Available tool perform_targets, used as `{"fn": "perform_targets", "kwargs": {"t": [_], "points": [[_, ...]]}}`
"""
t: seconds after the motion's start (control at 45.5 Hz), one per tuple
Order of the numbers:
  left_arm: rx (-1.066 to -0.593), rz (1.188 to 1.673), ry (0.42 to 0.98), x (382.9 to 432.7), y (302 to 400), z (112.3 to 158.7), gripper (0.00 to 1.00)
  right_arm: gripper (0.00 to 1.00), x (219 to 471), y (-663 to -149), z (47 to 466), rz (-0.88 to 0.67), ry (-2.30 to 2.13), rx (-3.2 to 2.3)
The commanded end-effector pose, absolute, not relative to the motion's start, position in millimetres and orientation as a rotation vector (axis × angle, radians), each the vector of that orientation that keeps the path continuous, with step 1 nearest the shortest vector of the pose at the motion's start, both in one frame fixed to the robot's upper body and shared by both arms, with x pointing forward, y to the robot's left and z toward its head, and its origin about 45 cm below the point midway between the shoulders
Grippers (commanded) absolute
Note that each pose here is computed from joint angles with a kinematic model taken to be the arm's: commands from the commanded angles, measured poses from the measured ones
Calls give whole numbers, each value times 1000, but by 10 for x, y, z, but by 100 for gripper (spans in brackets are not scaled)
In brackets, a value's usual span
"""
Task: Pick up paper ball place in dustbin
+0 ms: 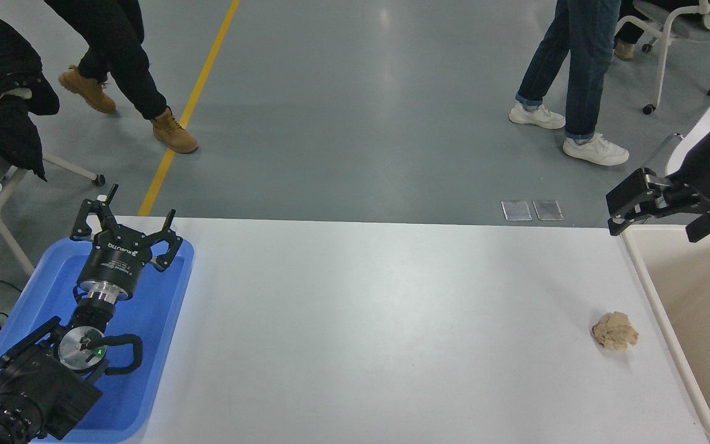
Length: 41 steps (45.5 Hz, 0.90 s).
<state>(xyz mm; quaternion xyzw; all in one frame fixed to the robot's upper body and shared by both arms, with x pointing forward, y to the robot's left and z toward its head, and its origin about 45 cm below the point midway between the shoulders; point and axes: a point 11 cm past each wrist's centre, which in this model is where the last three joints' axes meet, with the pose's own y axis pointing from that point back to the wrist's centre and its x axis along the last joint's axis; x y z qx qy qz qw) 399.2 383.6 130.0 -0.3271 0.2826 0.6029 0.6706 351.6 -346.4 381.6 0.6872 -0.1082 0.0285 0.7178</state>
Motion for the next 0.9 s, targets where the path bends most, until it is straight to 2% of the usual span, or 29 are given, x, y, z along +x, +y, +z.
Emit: {"fn": "perform_targets", "kwargs": {"t": [0.0,0.484,0.703,0.879], "points": [[-738,1359,637,3992,3836,1300,100,100,3522,-3526,3767,46,-250,1525],[-736,1358,637,3992,3835,1300,100,100,3694,-3721,3977,72,-361,1496],[-736,1358,637,3992,3835,1300,100,100,3664,-3799,3953,55,-360,1474],[-736,1358,637,3992,3835,1300,100,100,3596,-3898,3742,1,-326,1454]]}}
